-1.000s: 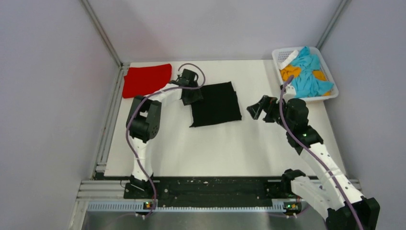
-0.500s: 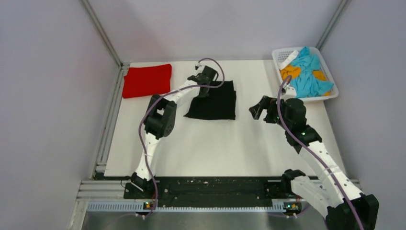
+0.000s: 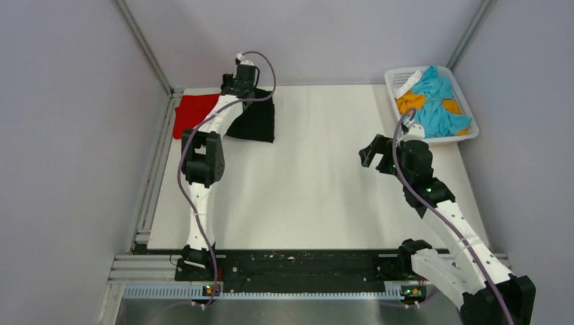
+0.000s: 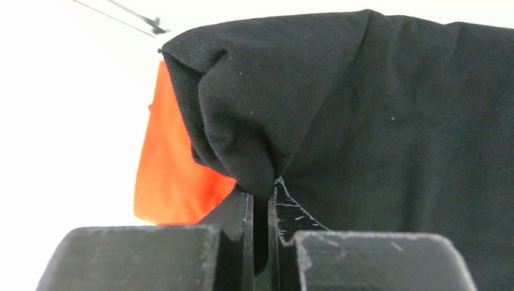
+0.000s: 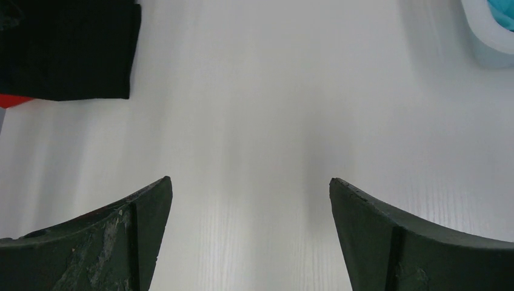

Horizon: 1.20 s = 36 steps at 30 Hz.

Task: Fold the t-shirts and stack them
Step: Put the neatly folded tshirt into the corner of the board with the left arm

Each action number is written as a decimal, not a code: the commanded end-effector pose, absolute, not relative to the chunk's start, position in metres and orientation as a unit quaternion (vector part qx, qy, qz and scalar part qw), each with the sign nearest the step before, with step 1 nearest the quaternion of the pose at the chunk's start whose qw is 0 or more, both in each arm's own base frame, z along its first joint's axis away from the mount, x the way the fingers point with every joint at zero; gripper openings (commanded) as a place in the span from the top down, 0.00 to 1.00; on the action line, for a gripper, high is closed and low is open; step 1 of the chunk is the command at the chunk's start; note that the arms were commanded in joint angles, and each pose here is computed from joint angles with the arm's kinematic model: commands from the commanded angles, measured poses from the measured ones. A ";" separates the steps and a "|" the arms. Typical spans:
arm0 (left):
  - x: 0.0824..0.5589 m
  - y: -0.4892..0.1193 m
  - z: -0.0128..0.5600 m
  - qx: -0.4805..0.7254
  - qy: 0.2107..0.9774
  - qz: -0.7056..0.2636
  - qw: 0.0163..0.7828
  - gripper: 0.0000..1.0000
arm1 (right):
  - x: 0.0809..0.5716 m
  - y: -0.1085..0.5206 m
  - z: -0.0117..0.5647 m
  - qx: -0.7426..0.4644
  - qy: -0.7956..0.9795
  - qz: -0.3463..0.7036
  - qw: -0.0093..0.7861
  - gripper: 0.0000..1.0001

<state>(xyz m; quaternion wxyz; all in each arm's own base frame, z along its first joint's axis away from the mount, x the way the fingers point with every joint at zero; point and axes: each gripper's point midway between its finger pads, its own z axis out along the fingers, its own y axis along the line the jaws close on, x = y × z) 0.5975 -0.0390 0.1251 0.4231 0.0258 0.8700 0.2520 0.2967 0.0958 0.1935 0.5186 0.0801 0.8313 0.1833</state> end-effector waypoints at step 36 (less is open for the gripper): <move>0.589 0.032 0.365 -0.055 0.753 0.268 0.599 1.00 | 0.311 0.071 0.182 0.118 0.836 0.116 0.523 0.01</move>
